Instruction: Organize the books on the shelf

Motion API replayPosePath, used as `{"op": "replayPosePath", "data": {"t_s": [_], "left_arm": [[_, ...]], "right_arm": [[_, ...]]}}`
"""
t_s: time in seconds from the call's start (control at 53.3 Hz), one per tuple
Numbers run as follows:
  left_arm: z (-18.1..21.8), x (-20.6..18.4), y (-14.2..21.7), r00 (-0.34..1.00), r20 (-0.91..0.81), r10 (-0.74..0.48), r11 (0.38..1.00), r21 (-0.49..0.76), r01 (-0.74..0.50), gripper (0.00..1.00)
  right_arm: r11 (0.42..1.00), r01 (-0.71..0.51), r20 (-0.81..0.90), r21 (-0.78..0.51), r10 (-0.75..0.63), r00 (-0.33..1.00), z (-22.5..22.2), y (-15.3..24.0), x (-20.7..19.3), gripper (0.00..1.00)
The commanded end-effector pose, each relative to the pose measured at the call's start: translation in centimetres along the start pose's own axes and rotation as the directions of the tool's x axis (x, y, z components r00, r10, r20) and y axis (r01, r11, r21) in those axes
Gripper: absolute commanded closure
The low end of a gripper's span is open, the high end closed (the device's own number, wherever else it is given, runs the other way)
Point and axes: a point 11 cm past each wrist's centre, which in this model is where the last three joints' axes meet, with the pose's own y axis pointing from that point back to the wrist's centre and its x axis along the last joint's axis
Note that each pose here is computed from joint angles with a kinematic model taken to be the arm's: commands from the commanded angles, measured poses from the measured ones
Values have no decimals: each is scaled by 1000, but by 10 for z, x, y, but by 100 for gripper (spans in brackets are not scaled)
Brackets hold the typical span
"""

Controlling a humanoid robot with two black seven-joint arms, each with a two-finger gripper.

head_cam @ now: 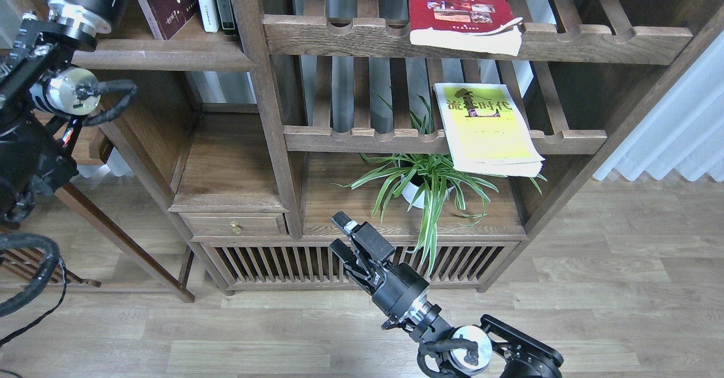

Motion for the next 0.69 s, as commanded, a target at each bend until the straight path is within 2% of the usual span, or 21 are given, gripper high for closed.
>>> {"op": "replayPosePath", "data": {"t_s": [0.0,0.357,0.676], "left_arm": [[8,-12,-11,999,-42,-10,999,-31,9,72],[21,-38,-29,994,-105,-38,996,-79,30,72],[39,-45,-40,985,-170,-34,990,-138,10,72]], "right_arm": [[1000,-6,6,0,6,1000,2,2,2,2],[1000,-10,10,3,10,1000,3,4,4,2],[1000,-19,18,7,19,1000,5,8,7,2]]}}
